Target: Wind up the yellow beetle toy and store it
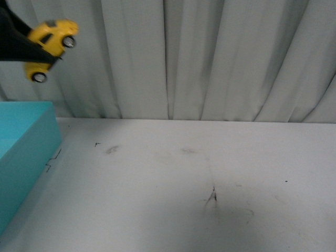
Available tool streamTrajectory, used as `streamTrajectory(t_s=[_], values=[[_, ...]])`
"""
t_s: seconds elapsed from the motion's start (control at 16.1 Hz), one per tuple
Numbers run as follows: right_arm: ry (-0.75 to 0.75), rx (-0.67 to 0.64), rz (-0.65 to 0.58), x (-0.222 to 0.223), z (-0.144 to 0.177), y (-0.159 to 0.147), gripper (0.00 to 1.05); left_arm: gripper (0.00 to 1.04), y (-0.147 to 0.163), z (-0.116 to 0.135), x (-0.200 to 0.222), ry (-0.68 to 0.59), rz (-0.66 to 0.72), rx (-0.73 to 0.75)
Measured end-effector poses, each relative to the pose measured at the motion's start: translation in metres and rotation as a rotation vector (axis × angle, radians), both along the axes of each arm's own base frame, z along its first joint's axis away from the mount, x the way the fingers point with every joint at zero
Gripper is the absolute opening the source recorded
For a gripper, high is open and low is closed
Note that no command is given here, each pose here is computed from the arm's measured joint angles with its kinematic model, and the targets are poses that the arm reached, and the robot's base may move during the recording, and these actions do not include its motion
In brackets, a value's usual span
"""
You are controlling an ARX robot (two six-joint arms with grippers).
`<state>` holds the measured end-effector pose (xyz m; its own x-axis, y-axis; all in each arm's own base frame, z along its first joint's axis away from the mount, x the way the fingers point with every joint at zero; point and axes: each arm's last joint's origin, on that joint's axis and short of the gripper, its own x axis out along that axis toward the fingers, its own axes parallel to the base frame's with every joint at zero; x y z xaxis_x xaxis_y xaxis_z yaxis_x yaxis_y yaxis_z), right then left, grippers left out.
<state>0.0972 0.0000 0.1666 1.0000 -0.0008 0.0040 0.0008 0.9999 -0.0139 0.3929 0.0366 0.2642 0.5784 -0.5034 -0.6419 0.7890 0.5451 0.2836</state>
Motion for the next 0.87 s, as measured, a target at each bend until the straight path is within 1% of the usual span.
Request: streamTrajectory(t_s=[0.06, 0.12, 0.19, 0.31, 0.44, 0.68, 0.75, 0.87], values=[[0.0, 0.0, 0.0, 0.0, 0.0, 0.0, 0.98, 0.41, 0.023, 0.0, -0.006, -0.009, 0.093, -0.017], [0.0, 0.0, 0.0, 0.0, 0.0, 0.0, 0.98, 0.41, 0.048, -0.008, -0.012, 0.003, 0.201, -0.035], [0.0, 0.0, 0.0, 0.0, 0.0, 0.0, 0.98, 0.41, 0.065, -0.017, -0.016, 0.018, 0.298, -0.027], [0.0, 0.0, 0.0, 0.0, 0.0, 0.0, 0.98, 0.41, 0.089, -0.035, -0.028, 0.057, 0.444, -0.009], [0.0, 0.0, 0.0, 0.0, 0.0, 0.0, 0.98, 0.41, 0.102, -0.055, -0.038, 0.101, 0.548, 0.029], [0.0, 0.0, 0.0, 0.0, 0.0, 0.0, 0.98, 0.41, 0.116, -0.109, -0.047, 0.217, 0.7, 0.101], [0.0, 0.0, 0.0, 0.0, 0.0, 0.0, 0.98, 0.41, 0.119, -0.12, -0.048, 0.238, 0.729, 0.113], [0.0, 0.0, 0.0, 0.0, 0.0, 0.0, 0.98, 0.41, 0.129, -0.14, -0.045, 0.25, 0.834, 0.137]])
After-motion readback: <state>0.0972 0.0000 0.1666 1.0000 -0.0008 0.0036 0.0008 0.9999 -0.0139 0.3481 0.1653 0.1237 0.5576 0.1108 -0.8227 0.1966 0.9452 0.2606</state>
